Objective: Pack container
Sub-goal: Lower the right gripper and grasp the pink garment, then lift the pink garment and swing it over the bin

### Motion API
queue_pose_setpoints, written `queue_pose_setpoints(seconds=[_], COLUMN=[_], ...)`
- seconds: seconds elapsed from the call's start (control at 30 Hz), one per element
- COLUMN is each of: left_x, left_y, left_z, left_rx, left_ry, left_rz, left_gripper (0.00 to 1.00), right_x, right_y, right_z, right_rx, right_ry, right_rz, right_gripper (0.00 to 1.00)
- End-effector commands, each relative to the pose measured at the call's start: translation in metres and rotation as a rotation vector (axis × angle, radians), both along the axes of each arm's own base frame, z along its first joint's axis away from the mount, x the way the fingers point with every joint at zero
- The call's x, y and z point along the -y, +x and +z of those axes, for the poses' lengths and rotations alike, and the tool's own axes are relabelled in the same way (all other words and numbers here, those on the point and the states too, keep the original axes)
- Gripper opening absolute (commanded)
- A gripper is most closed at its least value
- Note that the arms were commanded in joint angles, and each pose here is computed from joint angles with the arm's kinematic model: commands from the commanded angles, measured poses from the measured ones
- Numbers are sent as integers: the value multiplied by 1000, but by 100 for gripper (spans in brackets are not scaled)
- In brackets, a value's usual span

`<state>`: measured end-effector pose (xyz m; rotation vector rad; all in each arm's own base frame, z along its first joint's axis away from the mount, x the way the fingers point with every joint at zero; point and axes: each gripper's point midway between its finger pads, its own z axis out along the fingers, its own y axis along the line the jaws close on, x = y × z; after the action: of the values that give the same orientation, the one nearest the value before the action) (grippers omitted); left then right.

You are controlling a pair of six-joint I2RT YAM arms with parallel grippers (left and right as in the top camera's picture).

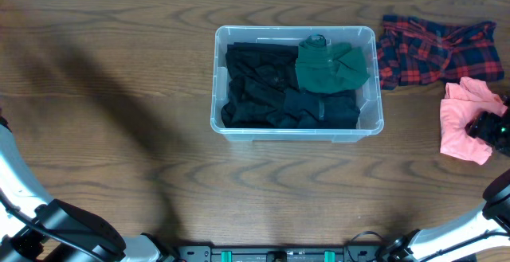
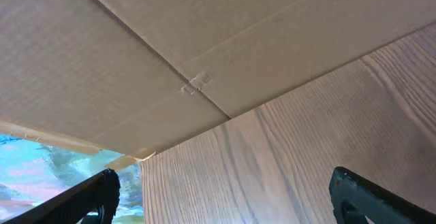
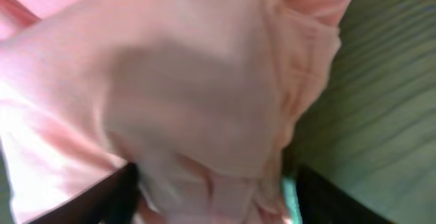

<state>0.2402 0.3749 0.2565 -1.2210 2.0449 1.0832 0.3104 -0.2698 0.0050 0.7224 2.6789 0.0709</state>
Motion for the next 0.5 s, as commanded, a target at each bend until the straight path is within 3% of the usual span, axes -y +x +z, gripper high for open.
queue_pose_setpoints(seconds=[0.0, 0.17, 0.4, 0.47], left_x=[1, 1, 1, 1], left_y=[-6, -6, -6, -6], left_z=[0, 0, 0, 0], left_rx=[-4, -4, -4, -4], left_ry=[6, 6, 6, 6], left_rz=[17, 17, 17, 17], left_gripper=[98, 98, 98, 98], right_x=[-12, -18, -24, -25], right_y=[-6, -12, -18, -18], right_z=[-22, -24, -24, -22], right_rx=[-57, -82, -107, -113], right_ry=[40, 64, 91, 98], right_rz=[19, 19, 20, 16], right_gripper=[63, 57, 38, 28])
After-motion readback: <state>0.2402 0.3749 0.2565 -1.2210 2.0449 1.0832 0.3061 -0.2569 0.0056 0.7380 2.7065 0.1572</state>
